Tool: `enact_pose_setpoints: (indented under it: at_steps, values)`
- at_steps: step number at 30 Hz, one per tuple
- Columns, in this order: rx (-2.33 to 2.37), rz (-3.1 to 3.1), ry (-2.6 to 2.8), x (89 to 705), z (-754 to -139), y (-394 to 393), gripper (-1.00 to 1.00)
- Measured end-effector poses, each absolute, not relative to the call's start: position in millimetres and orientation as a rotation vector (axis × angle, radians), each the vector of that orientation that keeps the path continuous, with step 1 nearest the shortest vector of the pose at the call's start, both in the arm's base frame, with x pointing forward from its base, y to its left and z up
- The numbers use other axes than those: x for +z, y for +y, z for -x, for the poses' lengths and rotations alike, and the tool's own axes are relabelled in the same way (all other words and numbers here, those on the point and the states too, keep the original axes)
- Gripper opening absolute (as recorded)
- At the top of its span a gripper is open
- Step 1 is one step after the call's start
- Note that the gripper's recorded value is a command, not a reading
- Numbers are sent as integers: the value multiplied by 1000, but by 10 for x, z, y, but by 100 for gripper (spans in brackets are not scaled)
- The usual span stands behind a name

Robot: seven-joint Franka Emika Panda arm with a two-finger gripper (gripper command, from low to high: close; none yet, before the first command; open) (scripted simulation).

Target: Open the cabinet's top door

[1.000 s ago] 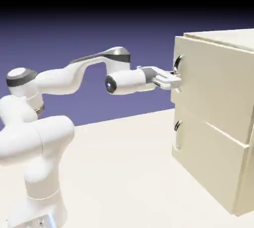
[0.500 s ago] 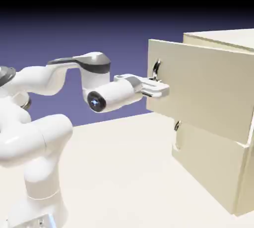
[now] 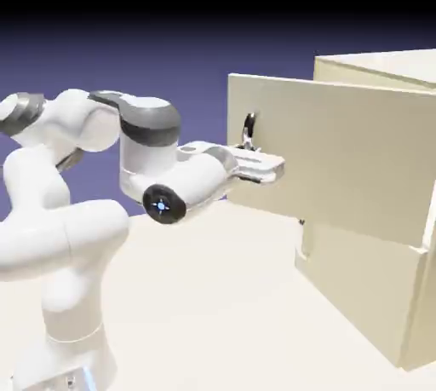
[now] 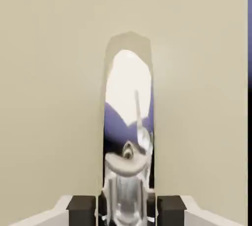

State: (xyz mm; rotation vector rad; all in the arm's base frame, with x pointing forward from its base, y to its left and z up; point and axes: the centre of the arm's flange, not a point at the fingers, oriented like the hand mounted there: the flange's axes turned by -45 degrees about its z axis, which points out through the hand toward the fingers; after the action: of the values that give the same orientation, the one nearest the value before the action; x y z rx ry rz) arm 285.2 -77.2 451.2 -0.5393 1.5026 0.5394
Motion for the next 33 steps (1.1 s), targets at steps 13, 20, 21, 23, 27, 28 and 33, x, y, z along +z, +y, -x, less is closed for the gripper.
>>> enact_pose_setpoints:
  at_steps: [13, 20, 21, 23, 27, 28, 33]
  values:
    - [714, 714, 1450, 4512, -2549, -1560, -100]
    - [816, 817, 1412, 4512, -2456, -2050, -100]
    - [831, 831, 1406, 4512, -2448, -2120, -100]
    - [860, 860, 1394, 4512, -2436, -2261, -100]
    - [915, 916, 1370, 4512, -2429, -2535, -100]
    - [929, 929, 1364, 4512, -2430, -2601, -100]
    - [990, 990, 1334, 4512, -2451, -2904, -100]
